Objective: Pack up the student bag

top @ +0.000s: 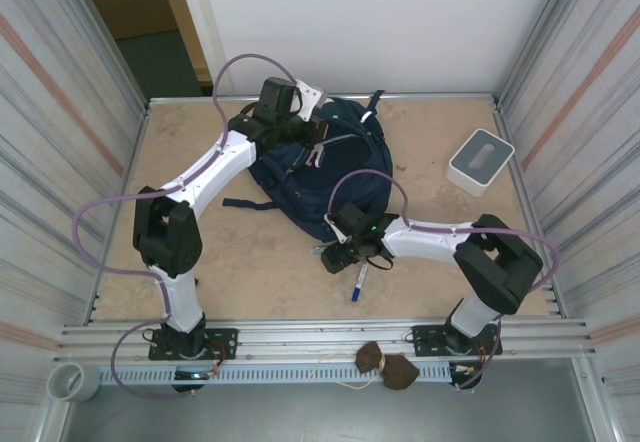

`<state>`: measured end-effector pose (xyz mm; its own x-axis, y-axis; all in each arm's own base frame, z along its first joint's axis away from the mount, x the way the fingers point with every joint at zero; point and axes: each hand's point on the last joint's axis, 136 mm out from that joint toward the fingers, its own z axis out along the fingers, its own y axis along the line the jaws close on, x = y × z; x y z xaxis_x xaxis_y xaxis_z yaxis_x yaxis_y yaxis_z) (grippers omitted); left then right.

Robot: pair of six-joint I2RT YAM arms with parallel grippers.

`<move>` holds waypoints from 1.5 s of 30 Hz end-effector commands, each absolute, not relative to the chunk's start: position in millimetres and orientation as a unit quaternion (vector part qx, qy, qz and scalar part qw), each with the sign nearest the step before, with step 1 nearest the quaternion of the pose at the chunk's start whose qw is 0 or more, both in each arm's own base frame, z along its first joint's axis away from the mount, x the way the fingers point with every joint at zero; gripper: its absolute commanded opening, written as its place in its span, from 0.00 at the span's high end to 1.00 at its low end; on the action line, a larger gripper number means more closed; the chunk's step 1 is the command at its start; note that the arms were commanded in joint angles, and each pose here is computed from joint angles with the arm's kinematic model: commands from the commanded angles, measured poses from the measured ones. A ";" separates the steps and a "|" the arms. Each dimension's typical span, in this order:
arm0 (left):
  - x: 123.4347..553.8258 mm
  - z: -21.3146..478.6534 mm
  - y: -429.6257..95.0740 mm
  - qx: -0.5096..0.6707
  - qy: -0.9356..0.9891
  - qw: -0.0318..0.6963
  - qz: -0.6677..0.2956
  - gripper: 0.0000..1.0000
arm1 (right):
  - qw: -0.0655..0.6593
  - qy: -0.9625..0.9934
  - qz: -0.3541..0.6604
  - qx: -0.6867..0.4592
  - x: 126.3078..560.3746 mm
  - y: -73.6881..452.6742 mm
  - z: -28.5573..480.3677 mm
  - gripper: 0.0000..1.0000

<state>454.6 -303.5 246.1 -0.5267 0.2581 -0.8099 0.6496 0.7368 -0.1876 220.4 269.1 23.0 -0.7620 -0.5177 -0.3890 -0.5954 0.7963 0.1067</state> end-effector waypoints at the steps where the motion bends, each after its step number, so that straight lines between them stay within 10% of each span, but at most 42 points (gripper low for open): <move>1: 472.9 283.7 -301.7 0.271 0.808 0.467 -0.237 1.00 | 0.182 0.914 0.134 -0.337 220.4 293.1 31.7 0.22; 25: 464.1 286.7 -296.8 0.287 0.802 0.468 -0.235 1.00 | 0.186 0.883 0.139 -0.408 205.6 344.8 37.2 0.80; 45: 446.6 295.3 -294.8 0.277 0.792 0.475 -0.265 1.00 | 0.321 0.849 0.358 -0.219 271.5 294.3 208.0 0.85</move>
<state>446.5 -301.8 239.8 -0.4989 0.2759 -0.8216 0.6771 0.7157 -0.1709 272.7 301.1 195.2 -0.6641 -0.2172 -0.7154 -0.6320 0.6743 0.3820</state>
